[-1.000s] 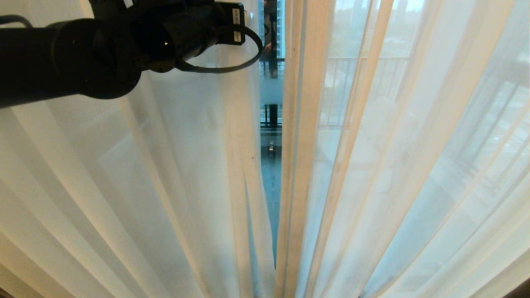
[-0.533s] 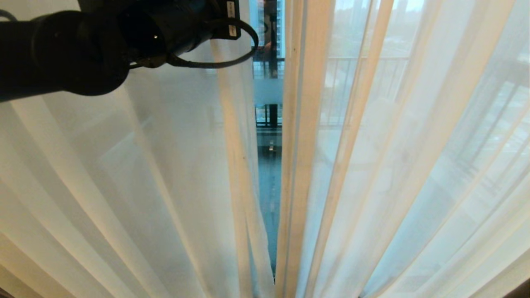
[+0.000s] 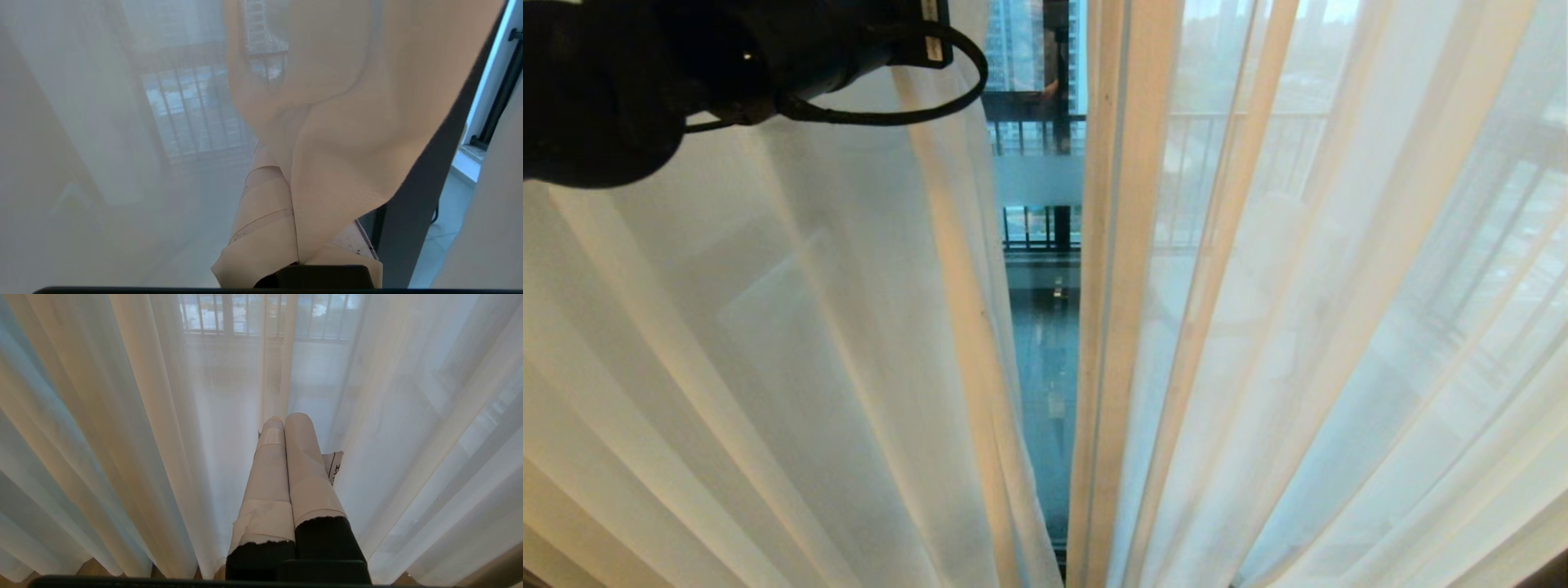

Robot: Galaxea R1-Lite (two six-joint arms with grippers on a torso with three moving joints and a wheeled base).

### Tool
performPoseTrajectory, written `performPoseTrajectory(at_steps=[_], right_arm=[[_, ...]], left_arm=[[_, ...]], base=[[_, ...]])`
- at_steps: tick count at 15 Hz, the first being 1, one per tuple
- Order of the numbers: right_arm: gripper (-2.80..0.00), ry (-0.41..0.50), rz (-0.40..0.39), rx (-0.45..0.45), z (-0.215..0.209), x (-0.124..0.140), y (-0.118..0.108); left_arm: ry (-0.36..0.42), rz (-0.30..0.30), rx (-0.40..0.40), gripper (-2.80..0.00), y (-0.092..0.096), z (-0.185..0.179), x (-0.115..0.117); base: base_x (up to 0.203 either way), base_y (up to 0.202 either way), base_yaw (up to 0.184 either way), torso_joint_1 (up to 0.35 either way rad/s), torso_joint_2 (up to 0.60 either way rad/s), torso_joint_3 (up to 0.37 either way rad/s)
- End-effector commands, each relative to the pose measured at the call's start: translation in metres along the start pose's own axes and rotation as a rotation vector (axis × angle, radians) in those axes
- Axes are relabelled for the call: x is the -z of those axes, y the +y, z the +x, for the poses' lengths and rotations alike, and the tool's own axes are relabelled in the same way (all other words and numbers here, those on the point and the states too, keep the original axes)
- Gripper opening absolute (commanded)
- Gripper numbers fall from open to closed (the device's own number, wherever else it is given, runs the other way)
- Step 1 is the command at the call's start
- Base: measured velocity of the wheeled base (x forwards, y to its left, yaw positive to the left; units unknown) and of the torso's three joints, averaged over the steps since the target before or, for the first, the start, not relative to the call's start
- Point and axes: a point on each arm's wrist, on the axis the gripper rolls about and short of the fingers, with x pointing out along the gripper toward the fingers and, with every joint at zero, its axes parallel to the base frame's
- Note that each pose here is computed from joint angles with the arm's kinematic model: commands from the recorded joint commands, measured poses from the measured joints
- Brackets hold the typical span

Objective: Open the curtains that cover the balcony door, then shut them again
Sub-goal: Pull the inner curtains open on both sides

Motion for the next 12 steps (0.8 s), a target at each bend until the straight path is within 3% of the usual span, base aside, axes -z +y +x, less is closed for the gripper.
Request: performPoseTrajectory(at_steps=[1,8,12], right_arm=[[-2.80,-0.001,-0.001,0.000,0.000,0.000,0.000],[-2.80,-0.001,-0.001,-0.002,0.000,0.000,0.000],[-2.80,-0.001,-0.001,-0.002,0.000,0.000,0.000]], left_arm=[[-0.011,0.001,-0.025,-2.80,0.014,-0.015,-0.008],[-0.024,0.010,-0.090,-2.80,0.037,-0.024,-0.015],[-0.021,0.057,-0.188,-2.80,0.068,-0.027,-0.016]], base=[[0.000,0.000,0.000,0.000,0.00,0.000],[0.000,0.000,0.000,0.000,0.00,0.000],[0.000,0.000,0.000,0.000,0.00,0.000]])
